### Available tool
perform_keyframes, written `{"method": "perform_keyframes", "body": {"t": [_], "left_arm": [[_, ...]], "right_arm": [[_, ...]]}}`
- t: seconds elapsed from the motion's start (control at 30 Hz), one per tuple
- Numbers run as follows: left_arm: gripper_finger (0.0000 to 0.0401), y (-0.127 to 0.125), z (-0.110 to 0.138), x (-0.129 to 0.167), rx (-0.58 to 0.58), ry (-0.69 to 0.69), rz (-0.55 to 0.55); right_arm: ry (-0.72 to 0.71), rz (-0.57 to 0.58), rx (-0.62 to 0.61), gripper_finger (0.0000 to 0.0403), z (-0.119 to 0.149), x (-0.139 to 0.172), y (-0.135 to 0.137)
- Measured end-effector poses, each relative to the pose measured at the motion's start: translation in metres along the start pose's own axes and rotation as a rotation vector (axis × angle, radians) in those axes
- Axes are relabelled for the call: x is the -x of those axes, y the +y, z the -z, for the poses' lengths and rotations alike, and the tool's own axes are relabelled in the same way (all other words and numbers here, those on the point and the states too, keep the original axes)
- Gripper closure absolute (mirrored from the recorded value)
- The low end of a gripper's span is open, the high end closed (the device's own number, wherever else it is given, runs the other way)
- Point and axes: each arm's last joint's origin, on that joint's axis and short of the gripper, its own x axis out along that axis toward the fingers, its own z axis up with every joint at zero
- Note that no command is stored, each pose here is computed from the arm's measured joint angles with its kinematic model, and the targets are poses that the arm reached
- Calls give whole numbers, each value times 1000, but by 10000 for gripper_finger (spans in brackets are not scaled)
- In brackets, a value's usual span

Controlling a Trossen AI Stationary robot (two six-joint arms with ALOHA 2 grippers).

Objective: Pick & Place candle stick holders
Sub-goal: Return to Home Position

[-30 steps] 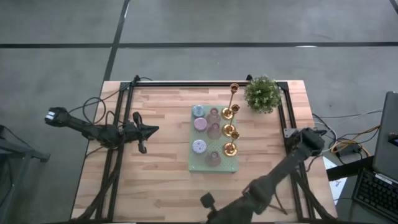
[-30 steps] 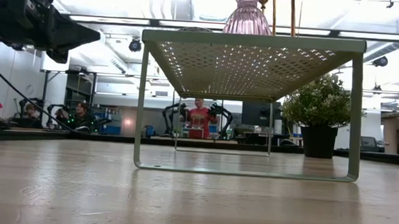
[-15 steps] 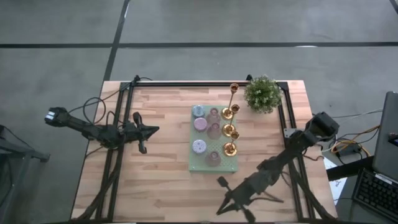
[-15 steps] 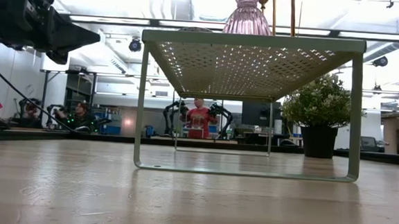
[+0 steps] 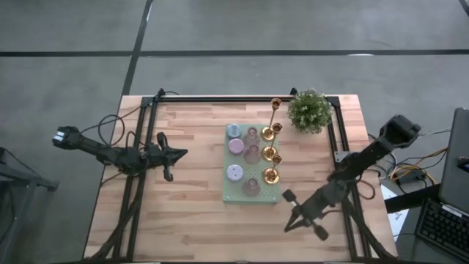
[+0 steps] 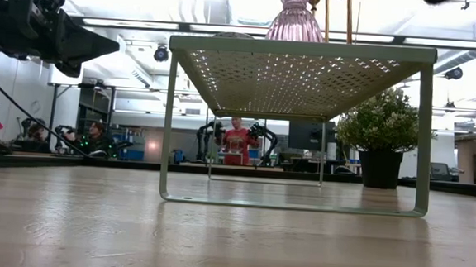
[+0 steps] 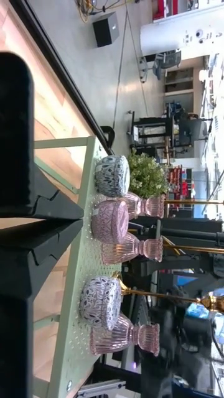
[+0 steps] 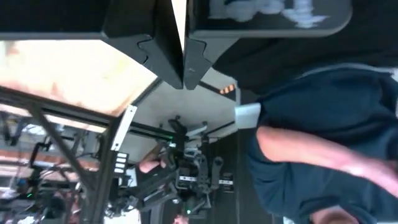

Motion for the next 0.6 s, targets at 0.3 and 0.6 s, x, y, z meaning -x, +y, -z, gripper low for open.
{"method": "perform_keyframes", "body": {"t": [0.3, 0.6], "left_arm": [[387, 0, 0, 0, -2, 3, 0], [387, 0, 1, 0, -4, 6, 0]], "right_arm": [[-82, 184, -31, 394, 11, 58, -27], [-140, 289, -70, 394, 21, 99, -76]]}}
